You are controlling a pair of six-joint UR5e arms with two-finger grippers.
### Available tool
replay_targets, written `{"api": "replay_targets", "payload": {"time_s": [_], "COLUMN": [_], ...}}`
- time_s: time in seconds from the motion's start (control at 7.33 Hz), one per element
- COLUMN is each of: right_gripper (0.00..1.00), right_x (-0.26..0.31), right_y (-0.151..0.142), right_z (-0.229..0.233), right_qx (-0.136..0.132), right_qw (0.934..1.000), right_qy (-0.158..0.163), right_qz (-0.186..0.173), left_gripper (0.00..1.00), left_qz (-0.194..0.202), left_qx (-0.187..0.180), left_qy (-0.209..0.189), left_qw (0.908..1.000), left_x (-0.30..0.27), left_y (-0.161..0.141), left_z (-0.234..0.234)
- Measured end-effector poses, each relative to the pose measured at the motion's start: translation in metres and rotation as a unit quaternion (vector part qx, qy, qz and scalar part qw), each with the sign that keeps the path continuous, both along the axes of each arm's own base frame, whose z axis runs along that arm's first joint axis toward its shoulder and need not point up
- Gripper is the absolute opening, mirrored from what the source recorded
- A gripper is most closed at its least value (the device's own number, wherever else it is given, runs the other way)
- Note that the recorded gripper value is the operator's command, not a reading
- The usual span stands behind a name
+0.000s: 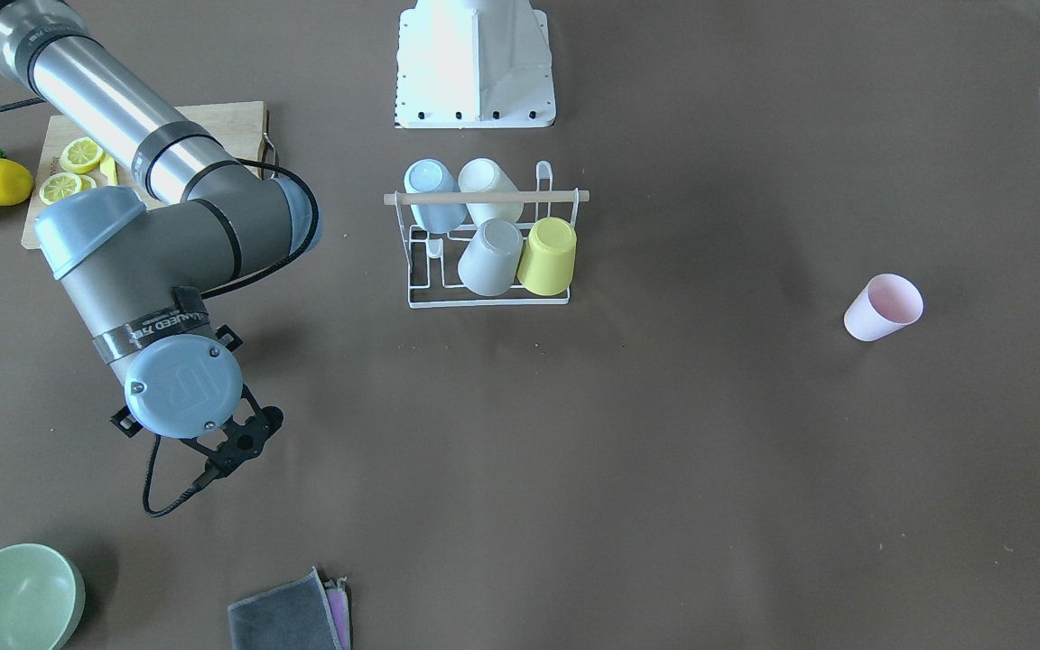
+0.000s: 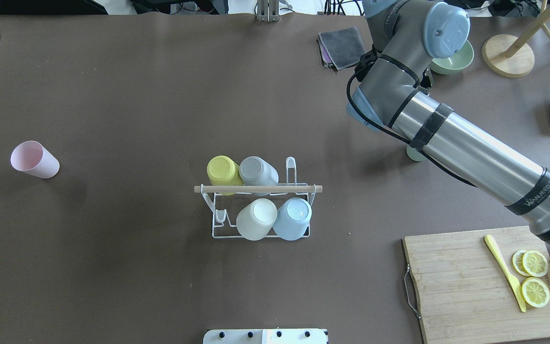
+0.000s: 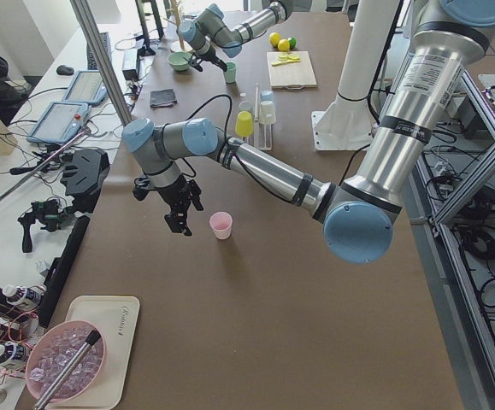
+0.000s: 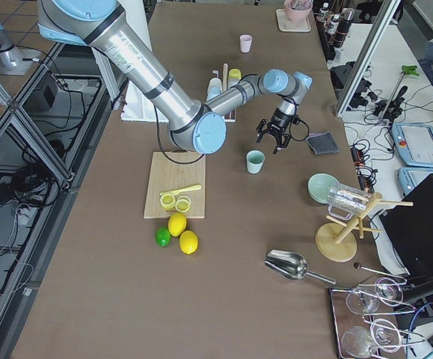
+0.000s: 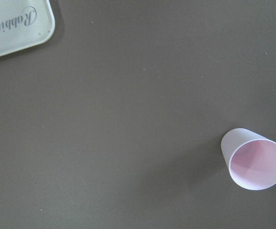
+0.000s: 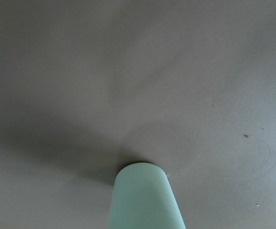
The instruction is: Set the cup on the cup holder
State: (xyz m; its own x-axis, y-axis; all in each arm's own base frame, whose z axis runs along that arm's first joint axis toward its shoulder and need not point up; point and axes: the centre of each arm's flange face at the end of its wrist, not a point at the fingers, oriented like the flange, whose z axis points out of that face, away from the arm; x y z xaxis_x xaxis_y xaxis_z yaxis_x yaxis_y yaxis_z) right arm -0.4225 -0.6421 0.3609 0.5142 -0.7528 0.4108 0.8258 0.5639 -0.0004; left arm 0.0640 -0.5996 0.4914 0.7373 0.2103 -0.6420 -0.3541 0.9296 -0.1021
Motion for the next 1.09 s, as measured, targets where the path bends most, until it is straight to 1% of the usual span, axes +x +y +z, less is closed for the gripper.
{"api": "replay_targets", "payload": {"time_s": [0.14,0.41,0.55,0.82,1.09], "right_gripper": [0.94,0.94,0.94,0.95,0.95], "right_x": [-0.013,-0.041,-0.052,-0.061,-0.064], "right_y": [0.004,0.019,0.027,0.037,0.044], "right_z": [0.004,0.009,0.013,0.027,0.044], "right_qx": [0.007,0.03,0.034,0.032,0.037], "right_qw": [0.9997,0.997,0.9958,0.994,0.9914], "right_qy": [0.015,0.048,0.056,0.067,0.079], "right_qz": [-0.017,-0.052,-0.064,-0.081,-0.097], "left_gripper": [0.98,0.98,0.98,0.98,0.98], "left_qz": [0.013,0.033,0.043,0.061,0.076], "left_qx": [-0.015,-0.03,-0.035,-0.043,-0.048], "left_qy": [-0.004,-0.009,-0.011,-0.016,-0.019], "left_qw": [0.9998,0.999,0.9984,0.9971,0.9958], "left_x": [0.017,0.043,0.058,0.084,0.105], "left_y": [-0.004,-0.011,-0.016,-0.027,-0.027], "left_z": [0.008,0.012,0.01,-0.006,-0.011]}}
